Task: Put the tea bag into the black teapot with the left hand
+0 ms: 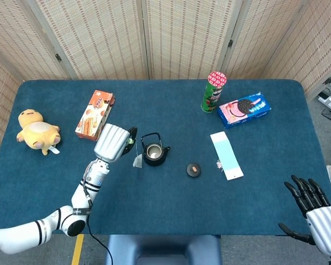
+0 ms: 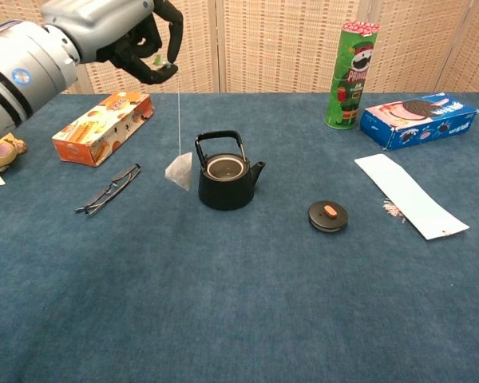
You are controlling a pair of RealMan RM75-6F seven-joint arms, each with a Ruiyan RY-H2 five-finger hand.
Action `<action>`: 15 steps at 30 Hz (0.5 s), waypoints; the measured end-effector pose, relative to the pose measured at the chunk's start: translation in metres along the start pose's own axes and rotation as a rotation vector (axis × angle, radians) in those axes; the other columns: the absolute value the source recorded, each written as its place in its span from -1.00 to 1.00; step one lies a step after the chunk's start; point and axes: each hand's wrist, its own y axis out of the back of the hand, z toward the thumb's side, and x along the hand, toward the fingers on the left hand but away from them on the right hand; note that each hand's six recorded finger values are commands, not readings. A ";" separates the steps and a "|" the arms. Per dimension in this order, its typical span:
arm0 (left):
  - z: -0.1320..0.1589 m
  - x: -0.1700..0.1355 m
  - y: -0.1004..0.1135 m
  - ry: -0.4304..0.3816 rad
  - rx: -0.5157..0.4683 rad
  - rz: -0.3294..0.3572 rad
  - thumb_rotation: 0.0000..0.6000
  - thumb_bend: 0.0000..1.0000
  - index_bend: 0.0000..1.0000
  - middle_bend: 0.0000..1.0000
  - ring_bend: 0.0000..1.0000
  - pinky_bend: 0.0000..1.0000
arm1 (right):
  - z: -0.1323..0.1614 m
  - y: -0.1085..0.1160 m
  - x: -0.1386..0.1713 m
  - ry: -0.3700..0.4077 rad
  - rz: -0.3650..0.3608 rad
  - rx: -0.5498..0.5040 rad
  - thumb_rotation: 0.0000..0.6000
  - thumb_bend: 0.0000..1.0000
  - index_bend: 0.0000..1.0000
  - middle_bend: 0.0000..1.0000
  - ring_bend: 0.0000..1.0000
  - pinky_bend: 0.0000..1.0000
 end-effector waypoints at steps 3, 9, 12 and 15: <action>0.001 0.008 -0.004 -0.002 0.000 -0.011 1.00 -0.06 0.26 1.00 1.00 1.00 | -0.004 0.003 -0.001 -0.015 -0.008 -0.006 0.63 -0.59 -1.00 -1.00 -1.00 -1.00; 0.008 0.021 -0.010 -0.018 -0.009 -0.021 1.00 -0.06 0.26 1.00 1.00 1.00 | -0.012 0.008 -0.002 -0.039 -0.023 -0.017 0.64 -0.59 -1.00 -1.00 -1.00 -1.00; 0.010 0.025 -0.009 -0.026 -0.006 -0.019 1.00 -0.06 0.26 1.00 1.00 1.00 | -0.014 0.009 -0.003 -0.045 -0.028 -0.020 0.63 -0.59 -1.00 -1.00 -1.00 -1.00; 0.011 0.028 -0.007 -0.025 -0.002 -0.014 1.00 -0.06 0.26 1.00 1.00 1.00 | -0.016 0.010 -0.003 -0.054 -0.031 -0.023 0.63 -0.59 -1.00 -1.00 -1.00 -1.00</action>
